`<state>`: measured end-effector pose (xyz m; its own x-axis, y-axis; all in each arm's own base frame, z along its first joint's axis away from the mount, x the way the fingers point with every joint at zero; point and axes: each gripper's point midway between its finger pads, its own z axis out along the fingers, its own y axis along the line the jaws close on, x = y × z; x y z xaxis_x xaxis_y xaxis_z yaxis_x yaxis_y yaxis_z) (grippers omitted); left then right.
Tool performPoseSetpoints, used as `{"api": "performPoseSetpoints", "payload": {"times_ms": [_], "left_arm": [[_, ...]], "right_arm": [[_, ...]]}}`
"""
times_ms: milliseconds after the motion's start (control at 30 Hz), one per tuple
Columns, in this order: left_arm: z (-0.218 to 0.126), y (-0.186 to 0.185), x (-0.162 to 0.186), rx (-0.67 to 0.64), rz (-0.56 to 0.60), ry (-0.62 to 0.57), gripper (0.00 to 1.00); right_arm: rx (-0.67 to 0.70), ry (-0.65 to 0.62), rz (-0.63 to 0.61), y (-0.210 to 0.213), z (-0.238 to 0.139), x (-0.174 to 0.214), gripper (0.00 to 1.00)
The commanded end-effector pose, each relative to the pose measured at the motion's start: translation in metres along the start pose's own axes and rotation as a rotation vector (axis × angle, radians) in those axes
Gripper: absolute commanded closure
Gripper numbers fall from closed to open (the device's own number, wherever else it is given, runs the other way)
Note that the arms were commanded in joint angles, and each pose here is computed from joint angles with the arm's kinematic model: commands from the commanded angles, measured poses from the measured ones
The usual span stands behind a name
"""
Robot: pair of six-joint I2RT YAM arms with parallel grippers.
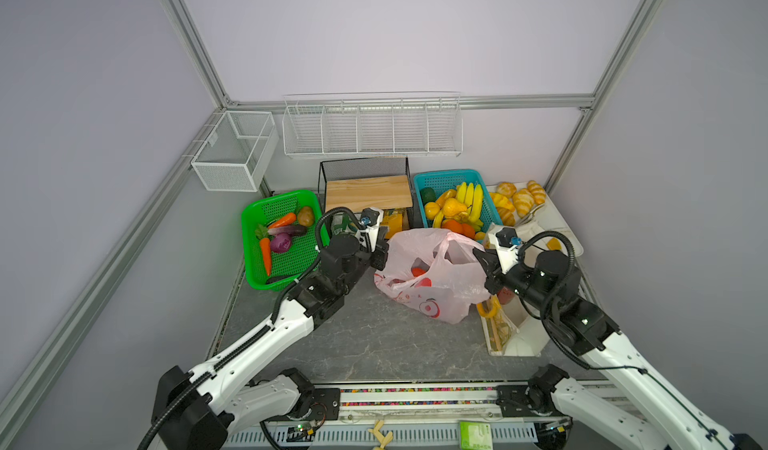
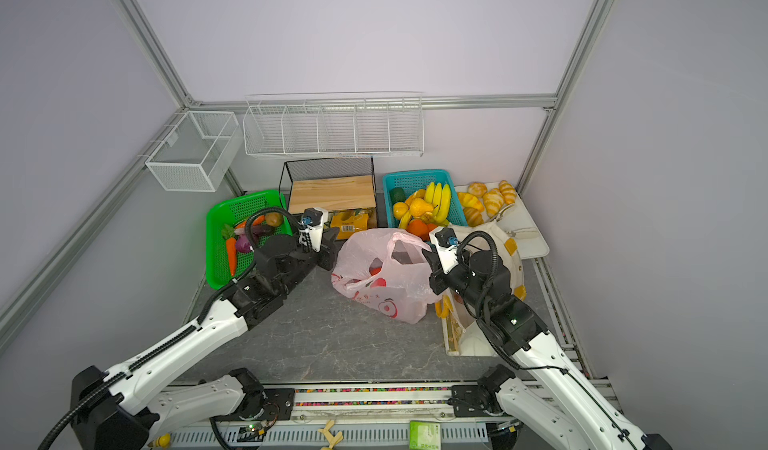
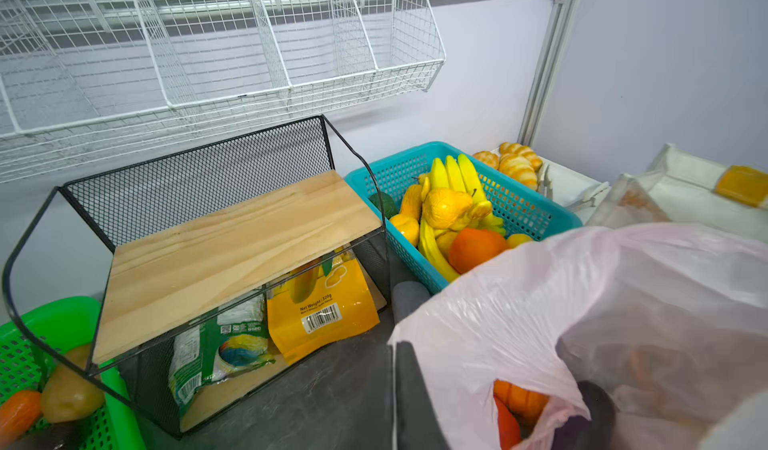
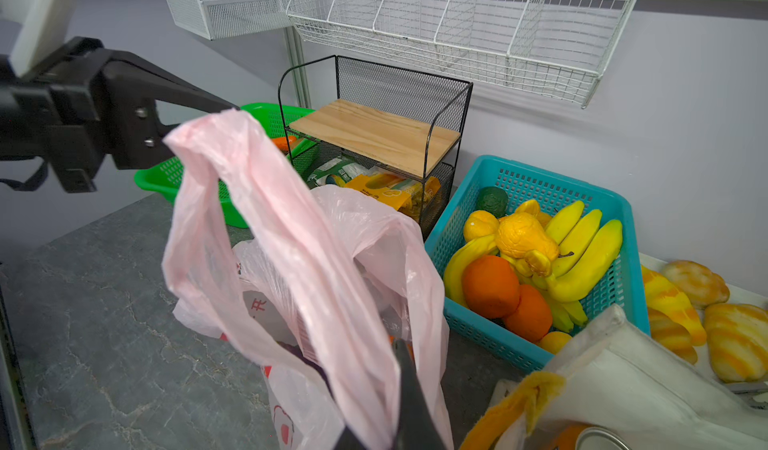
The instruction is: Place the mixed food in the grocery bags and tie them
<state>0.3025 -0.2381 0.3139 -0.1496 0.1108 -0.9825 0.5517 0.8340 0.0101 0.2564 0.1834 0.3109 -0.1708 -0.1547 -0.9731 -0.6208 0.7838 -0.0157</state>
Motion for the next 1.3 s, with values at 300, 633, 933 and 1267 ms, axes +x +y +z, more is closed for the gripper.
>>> {"api": "performPoseSetpoints", "payload": {"times_ms": [300, 633, 933, 1267], "left_arm": [[0.069, -0.004, 0.094, 0.147, -0.036, 0.402, 0.09], [0.068, -0.062, 0.069, 0.517, -0.286, 0.37, 1.0], [0.016, -0.02, 0.048, 0.286, -0.633, 0.158, 1.0], [-0.01, 0.0, 0.073, 0.127, -0.849, 0.097, 1.0]], "right_arm": [[-0.03, -0.012, -0.018, 0.004, -0.004, -0.011, 0.93], [0.079, -0.021, -0.018, -0.016, -0.005, -0.026, 0.93], [0.279, 0.179, 0.02, -0.054, 0.017, -0.019, 0.7], [-0.043, 0.047, -0.145, 0.034, -0.009, -0.074, 0.38]]}}
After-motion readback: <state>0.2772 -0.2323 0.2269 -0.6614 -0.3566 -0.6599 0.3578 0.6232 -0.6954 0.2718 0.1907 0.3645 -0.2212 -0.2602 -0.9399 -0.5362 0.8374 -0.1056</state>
